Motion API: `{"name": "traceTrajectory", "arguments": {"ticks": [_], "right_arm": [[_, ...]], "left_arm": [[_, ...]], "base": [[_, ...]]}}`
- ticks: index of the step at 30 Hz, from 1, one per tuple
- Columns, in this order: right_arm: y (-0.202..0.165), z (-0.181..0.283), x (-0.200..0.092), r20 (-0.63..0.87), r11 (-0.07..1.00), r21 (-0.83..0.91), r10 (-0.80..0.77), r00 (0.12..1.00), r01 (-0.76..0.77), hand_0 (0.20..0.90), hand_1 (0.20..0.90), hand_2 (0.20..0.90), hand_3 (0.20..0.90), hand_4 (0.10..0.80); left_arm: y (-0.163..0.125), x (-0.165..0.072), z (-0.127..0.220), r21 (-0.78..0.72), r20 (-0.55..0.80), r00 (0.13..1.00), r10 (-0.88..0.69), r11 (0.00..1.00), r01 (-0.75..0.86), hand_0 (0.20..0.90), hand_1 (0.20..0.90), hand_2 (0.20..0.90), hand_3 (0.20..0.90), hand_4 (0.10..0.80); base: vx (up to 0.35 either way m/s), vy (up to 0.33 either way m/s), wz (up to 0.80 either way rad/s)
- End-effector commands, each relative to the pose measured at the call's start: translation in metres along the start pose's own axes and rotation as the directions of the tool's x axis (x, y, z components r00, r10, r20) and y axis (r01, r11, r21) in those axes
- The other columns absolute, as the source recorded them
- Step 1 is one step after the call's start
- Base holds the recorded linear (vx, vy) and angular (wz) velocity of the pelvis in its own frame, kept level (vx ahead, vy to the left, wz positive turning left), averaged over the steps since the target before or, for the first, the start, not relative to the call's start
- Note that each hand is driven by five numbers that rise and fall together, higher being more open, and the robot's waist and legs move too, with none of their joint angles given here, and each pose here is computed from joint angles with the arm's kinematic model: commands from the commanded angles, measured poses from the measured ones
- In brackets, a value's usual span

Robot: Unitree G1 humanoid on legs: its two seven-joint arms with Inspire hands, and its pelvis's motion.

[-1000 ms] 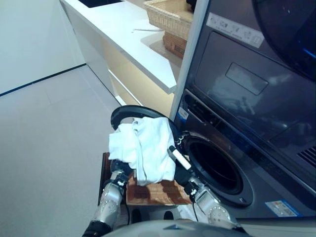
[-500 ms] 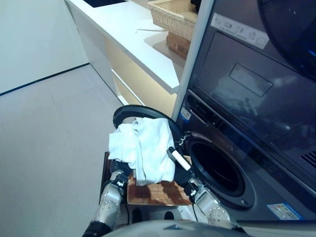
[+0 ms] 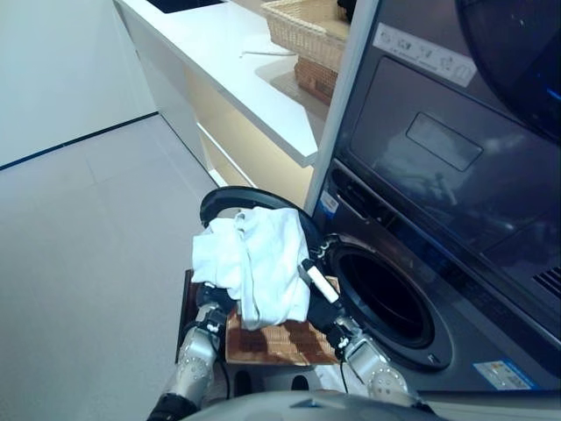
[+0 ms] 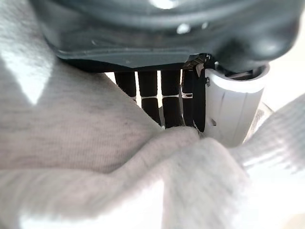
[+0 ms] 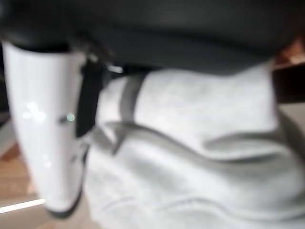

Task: Pick up the clothes and place them into the washing machine

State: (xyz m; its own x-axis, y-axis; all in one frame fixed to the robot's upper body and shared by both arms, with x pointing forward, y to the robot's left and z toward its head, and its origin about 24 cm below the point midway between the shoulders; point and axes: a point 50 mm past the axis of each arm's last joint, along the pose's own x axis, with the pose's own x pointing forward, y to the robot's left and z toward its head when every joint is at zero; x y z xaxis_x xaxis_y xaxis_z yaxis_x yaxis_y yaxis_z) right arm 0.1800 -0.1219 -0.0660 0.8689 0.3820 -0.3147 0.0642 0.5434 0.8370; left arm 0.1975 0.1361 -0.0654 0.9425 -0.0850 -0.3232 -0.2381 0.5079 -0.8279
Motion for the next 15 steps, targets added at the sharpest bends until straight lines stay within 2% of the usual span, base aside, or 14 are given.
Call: {"name": "traceTrajectory", "arguments": {"ticks": [1, 15], "right_arm": [[0.055, 0.007, 0.03, 0.066, 0.953, 0.019, 0.3, 0.952, -0.302, 0.9, 0.9, 0.9, 0.9, 0.8], [0.072, -0.003, 0.037, -0.027, 0.925, -0.035, 0.377, 0.926, -0.378, 0.9, 0.9, 0.9, 0.9, 0.8]], "left_arm": [[-0.059, 0.014, 0.002, -0.041, 0.066, 0.951, -0.301, 0.952, 0.304, 0.2, 0.2, 0.2, 0.2, 0.3], [-0.061, 0.015, 0.002, -0.01, 0.042, 0.946, -0.32, 0.947, 0.321, 0.2, 0.2, 0.2, 0.2, 0.3]], "base": [[0.0, 0.0, 0.0], [0.0, 0.0, 0.0]]}}
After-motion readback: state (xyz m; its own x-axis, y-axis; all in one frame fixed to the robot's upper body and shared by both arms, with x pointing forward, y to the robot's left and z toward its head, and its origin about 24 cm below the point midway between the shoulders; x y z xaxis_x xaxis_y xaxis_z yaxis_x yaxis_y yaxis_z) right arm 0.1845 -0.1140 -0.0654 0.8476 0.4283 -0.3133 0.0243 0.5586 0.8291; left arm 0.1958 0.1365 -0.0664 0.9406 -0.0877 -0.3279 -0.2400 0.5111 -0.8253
